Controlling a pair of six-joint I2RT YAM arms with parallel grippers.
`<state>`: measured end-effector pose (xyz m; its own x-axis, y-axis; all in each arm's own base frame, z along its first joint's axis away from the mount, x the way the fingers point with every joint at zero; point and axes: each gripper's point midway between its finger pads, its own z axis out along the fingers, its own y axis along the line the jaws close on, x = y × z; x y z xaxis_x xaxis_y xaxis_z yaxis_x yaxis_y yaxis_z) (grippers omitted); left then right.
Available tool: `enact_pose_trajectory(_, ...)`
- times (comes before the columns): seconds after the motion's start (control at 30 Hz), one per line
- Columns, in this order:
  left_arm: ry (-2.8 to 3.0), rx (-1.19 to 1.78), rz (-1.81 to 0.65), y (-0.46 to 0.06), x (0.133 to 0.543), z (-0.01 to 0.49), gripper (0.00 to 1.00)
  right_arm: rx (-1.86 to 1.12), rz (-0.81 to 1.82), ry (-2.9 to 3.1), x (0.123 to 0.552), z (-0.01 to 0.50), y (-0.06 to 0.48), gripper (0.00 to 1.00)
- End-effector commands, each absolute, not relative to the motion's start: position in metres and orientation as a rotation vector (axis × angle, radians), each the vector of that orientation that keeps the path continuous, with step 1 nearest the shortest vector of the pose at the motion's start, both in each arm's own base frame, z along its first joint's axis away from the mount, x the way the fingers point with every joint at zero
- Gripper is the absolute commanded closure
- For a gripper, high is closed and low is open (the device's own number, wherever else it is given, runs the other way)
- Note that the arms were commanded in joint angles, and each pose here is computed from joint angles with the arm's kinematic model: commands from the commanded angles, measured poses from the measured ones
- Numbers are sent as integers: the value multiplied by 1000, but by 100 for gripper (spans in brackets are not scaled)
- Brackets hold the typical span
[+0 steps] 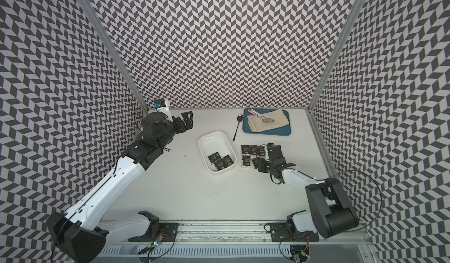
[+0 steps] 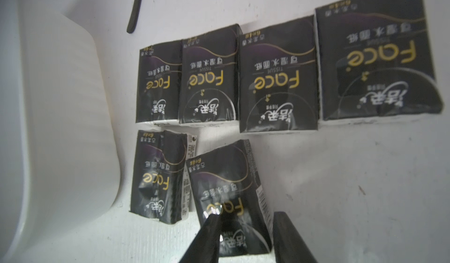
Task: Take the pocket tissues out of the storage box
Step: Adjust the pocket tissues at the center of the board.
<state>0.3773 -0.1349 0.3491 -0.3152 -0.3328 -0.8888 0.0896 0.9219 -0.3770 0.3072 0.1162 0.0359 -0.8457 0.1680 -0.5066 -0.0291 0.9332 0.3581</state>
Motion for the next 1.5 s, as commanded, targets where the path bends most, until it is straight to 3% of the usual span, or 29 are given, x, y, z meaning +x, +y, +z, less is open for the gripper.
enact_pose_trajectory(0.0, 1800, -176, -450, -139, 379, 366, 1, 99, 519, 2484, 312, 47, 119, 60)
enact_pose_trajectory(0.17, 1799, -176, -449, -139, 378, 367, 1, 92, 554, 2475, 312, 50, 124, 62)
enact_pose_trajectory(0.37, 1800, -174, -448, -140, 378, 366, 1, 102, 550, 2496, 311, 39, 124, 76)
enact_pose_trajectory(0.53, 1801, -175, -441, -139, 379, 366, 1, 142, 536, 2522, 307, 23, 121, 81)
enact_pose_trajectory(1.23, 1806, -171, -433, -140, 381, 363, 1, 230, 563, 2478, 321, 29, 122, 83)
enact_pose_trajectory(1.47, 1802, -173, -435, -140, 381, 365, 1, 215, 583, 2427, 325, 54, 124, 77)
